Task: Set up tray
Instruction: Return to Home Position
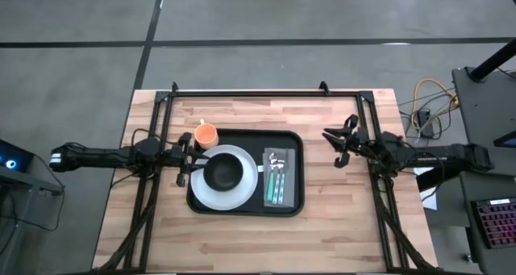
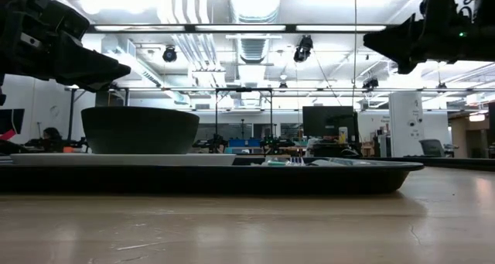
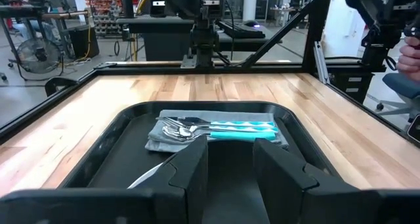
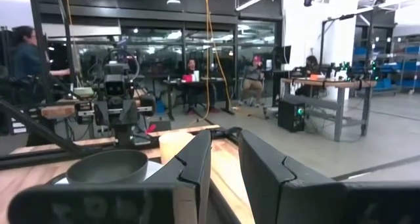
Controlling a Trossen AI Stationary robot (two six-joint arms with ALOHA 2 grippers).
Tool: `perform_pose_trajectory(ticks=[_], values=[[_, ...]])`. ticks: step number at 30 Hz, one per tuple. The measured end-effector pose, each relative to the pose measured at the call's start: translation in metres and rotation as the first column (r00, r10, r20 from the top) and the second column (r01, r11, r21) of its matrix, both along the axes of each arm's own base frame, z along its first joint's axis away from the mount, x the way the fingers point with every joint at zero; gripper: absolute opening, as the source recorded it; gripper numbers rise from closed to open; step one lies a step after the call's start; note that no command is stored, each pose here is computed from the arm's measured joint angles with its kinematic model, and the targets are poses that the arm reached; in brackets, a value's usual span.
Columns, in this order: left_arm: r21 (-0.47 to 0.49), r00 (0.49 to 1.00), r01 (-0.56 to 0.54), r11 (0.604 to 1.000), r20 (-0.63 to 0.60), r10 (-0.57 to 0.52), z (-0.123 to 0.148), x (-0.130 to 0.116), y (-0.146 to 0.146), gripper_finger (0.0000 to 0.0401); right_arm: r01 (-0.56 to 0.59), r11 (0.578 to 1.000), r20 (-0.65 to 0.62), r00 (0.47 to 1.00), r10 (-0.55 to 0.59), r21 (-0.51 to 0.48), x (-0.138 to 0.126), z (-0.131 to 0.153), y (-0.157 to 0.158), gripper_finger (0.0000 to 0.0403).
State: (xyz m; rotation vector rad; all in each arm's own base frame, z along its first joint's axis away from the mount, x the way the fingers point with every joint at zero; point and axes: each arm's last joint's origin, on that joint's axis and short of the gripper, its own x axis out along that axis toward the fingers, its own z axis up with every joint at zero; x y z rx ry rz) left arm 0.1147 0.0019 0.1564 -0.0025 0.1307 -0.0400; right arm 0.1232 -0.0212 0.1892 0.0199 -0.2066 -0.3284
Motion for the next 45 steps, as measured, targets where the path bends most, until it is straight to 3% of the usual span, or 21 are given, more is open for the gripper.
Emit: perform_pose_trajectory(ticks=[14, 25, 45], values=[[0.0, 1.0, 0.0, 1.0, 0.0, 0.0, 0.0, 0.0, 0.0, 0.0105, -0.002, 1.0, -0.076, 0.997, 0.004, 0.021, -0.014, -0.007, 0.002, 0.0068], [0.0, 1.0, 0.0, 1.0, 0.0, 0.0, 0.0, 0.0, 0.0, 0.0105, -0.157, 0.988, -0.13, 0.979, 0.154, -0.011, -0.027, -0.014, 0.008, 0.0068], [-0.001, 1.0, 0.0, 1.0, -0.027, 0.0, -0.002, 0.001, 0.0, 0.0105, -0.155, 0.987, -0.254, 0.957, 0.14, -0.039, -0.026, -0.022, 0.008, 0.0068]])
